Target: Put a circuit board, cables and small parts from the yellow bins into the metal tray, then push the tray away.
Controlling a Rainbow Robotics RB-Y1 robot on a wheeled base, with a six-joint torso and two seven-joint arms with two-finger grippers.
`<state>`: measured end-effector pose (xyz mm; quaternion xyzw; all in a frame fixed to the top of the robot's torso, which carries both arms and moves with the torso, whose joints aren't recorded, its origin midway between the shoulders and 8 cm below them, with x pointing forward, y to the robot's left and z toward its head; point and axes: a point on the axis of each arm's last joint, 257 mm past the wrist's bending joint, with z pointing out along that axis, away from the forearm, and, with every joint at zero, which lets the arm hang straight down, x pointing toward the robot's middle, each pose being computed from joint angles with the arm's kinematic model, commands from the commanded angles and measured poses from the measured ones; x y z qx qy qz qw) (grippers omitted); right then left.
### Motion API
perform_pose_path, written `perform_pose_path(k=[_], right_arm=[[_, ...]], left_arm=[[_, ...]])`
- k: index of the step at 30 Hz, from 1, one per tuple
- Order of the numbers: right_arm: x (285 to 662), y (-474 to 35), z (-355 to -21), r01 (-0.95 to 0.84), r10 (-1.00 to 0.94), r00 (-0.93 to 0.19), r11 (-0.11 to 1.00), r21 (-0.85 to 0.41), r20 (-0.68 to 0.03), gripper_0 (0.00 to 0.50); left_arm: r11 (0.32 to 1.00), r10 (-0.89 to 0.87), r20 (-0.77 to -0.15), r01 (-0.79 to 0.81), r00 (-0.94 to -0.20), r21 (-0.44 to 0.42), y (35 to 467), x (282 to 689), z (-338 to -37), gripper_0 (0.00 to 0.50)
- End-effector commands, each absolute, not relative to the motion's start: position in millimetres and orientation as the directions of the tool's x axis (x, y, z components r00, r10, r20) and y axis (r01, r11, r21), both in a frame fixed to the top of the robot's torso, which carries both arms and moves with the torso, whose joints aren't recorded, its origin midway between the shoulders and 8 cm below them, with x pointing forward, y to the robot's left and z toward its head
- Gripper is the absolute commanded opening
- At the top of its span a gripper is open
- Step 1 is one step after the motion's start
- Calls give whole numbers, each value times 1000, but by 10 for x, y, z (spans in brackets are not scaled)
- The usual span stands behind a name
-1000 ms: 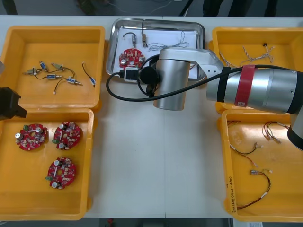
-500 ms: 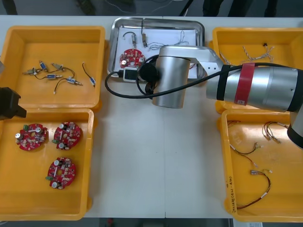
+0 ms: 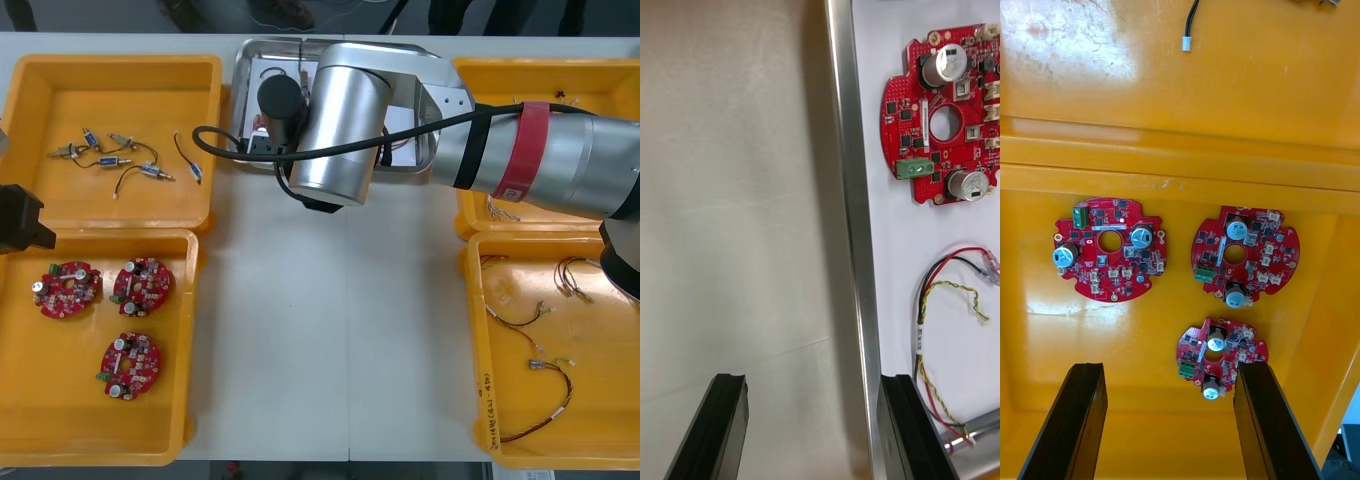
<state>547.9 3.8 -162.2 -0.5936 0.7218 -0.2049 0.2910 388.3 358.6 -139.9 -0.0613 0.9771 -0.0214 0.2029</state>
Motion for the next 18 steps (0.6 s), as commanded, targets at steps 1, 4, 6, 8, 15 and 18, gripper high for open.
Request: perform_pose_path(k=[1,4,6,8,15,18], right_arm=[[5271,205,-1234,-740,-970,-93,220,-636,-227,500],[5102,188,-1232,-758,-963,-112,241,-606,-243,500],[5003,153,-1225,-766,-959,-130,258,-589,-250,500],[4924,104,-1196,-771,-954,-152,277,-573,-257,500],[4569,-134,-1164,-762,-901,-306,426,-488,-308,500],[4442,-270,-1145,-742,-860,-382,503,-443,-337,500]], left_arm=[[997,-57,-426,-71,-903,16,3784,3855,-1246,500],[997,-57,-426,-71,-903,16,3784,3855,-1246,500],[997,-57,-426,-71,-903,16,3784,3855,-1246,500],[997,-57,-426,-71,-903,16,3784,3855,-1246,500],[997,-57,-426,-71,-903,16,3784,3855,-1246,500],[997,-57,-426,-71,-903,16,3784,3855,-1246,500]])
